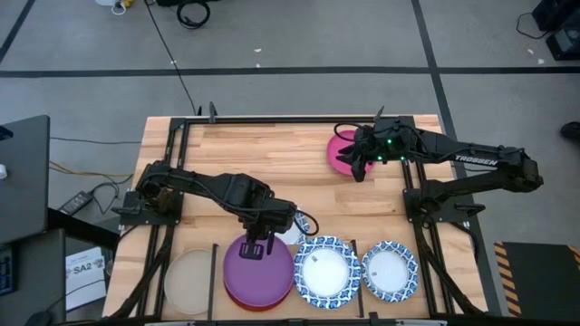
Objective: Place and stack plates onto a shelf
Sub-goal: Stack the purple plate on top of the orange plate on the shelf
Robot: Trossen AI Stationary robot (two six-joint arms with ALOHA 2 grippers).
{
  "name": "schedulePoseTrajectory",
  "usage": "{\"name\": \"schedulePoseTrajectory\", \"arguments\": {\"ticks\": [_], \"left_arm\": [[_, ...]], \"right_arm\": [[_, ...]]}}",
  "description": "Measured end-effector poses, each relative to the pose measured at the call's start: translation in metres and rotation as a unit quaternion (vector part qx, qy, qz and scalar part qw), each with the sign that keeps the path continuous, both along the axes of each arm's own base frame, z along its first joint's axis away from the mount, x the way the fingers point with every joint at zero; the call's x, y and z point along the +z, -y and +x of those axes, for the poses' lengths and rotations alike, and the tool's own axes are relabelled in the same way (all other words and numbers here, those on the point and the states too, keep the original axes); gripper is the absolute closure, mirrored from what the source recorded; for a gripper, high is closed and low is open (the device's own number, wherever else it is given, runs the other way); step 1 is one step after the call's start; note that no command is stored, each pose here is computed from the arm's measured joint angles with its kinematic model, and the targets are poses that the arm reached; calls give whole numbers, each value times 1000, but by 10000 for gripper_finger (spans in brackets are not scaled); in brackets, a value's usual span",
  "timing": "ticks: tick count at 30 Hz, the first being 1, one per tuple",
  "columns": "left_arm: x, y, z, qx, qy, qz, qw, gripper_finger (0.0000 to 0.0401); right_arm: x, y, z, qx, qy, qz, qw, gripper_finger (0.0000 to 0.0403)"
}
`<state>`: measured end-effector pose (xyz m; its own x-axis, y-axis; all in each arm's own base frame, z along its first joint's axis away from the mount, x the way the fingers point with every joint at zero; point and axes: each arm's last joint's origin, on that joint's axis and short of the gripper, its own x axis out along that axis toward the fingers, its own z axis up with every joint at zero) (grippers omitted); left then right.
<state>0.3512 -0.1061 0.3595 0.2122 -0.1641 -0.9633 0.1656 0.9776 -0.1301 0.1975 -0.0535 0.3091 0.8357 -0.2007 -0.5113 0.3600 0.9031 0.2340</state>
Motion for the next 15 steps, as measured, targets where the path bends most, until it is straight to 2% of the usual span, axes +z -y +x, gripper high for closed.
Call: {"name": "schedulePoseTrajectory", "arguments": {"ticks": [7, 15], "left_arm": [[0, 0, -1, 0, -4, 1, 1000, 370], [0, -1, -2, 13, -13, 0, 1000, 299]], "right_arm": [[0, 0, 0, 0, 0, 0, 1000, 282], [0, 0, 0, 0, 0, 0, 1000, 282]]}}
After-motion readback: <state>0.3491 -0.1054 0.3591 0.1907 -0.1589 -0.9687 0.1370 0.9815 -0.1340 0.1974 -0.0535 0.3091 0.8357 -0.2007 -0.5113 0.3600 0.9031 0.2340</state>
